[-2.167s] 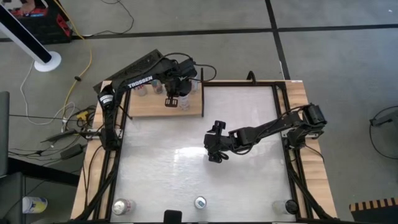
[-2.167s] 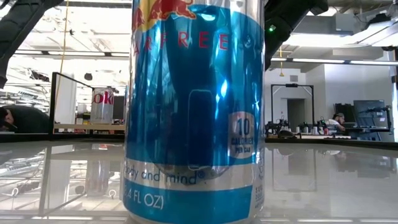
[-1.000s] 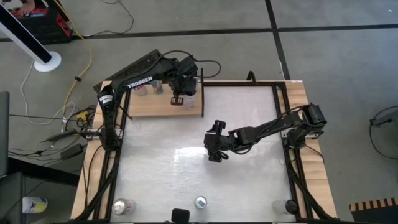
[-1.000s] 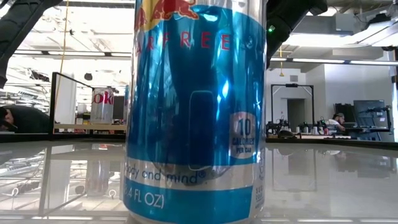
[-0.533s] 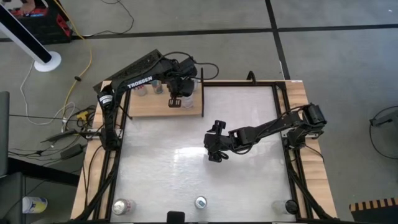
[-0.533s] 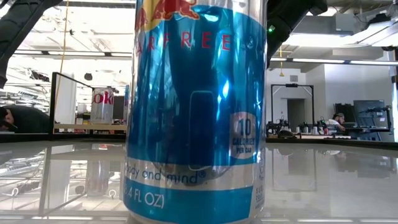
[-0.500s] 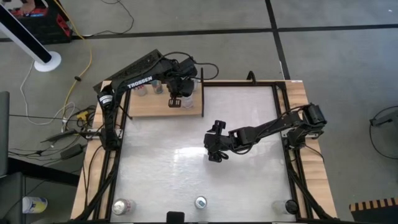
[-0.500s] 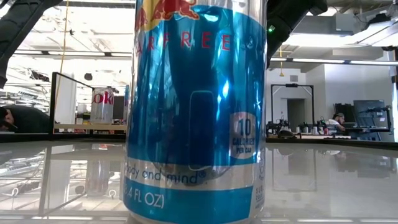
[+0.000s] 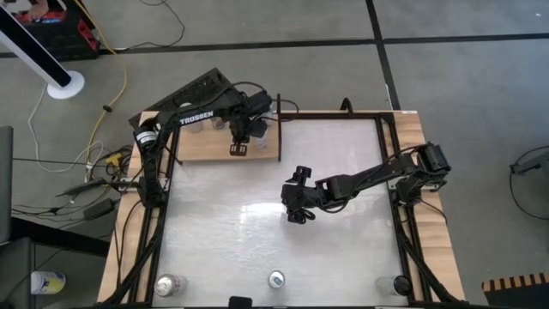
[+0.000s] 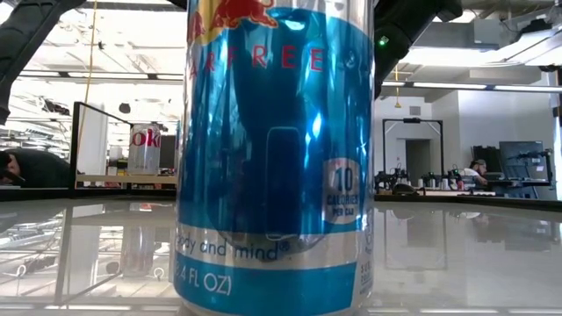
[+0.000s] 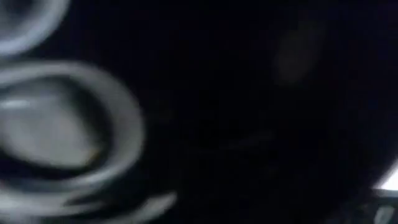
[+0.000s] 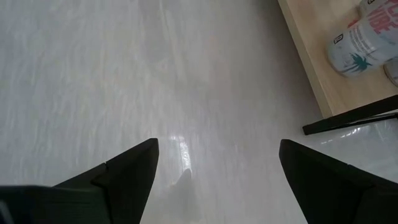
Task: Place canned beverage on shelf
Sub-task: Put the peach vibe celsius soda can aligned with the other peach vibe celsius soda can on the shelf
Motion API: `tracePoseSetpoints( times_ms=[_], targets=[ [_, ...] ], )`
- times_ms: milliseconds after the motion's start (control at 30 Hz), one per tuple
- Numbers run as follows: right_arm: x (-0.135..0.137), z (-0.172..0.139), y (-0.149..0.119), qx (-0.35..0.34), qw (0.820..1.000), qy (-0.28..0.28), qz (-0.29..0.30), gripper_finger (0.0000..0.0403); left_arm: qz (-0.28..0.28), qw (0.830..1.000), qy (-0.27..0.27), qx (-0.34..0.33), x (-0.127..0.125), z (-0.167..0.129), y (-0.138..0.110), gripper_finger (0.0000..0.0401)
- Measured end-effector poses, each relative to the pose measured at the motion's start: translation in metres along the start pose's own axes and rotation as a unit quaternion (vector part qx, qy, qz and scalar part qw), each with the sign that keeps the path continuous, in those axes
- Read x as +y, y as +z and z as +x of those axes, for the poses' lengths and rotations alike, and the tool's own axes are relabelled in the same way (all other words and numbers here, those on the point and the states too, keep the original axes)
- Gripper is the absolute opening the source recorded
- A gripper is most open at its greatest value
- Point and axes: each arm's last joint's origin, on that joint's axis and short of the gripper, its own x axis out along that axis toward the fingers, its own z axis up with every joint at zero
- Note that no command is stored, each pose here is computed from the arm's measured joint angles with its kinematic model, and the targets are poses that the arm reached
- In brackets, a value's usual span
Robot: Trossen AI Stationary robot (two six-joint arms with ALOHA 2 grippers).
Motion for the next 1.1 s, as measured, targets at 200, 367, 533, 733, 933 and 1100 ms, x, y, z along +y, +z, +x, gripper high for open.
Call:
tracePoseSetpoints(
  times_ms=[200, 367, 533, 733, 933, 1100],
  targets=[
    [0.0, 0.0, 0.0, 0.0, 1.0, 0.0, 0.0, 0.0359, 0.003, 0.999, 0.011, -0.029, 0.002, -0.003, 0.003, 0.0],
    [0.0, 0.0, 0.0, 0.001, 1.0, 0.0, -0.001, 0.0359, 0.006, 0.999, 0.018, -0.039, 0.003, -0.008, 0.003, 0.0],
    [0.0, 0.0, -0.001, 0.003, 1.0, 0.0, -0.002, 0.0359, 0.008, 0.998, 0.027, -0.053, 0.002, -0.018, 0.001, 0.0],
    [0.0, 0.0, 0.0, 0.001, 1.0, 0.0, 0.0, 0.0359, 0.006, 0.996, 0.041, -0.078, 0.003, -0.023, 0.003, 0.0],
    [0.0, 0.0, 0.0, 0.0, 1.0, 0.0, 0.0, 0.0359, 0.012, 0.995, 0.051, -0.083, 0.003, -0.023, 0.006, 0.0],
    [0.0, 0.0, 0.0, 0.0, 1.0, 0.0, -0.002, 0.0359, 0.012, 0.995, 0.053, -0.086, 0.003, -0.023, 0.006, 0.0]
  ],
)
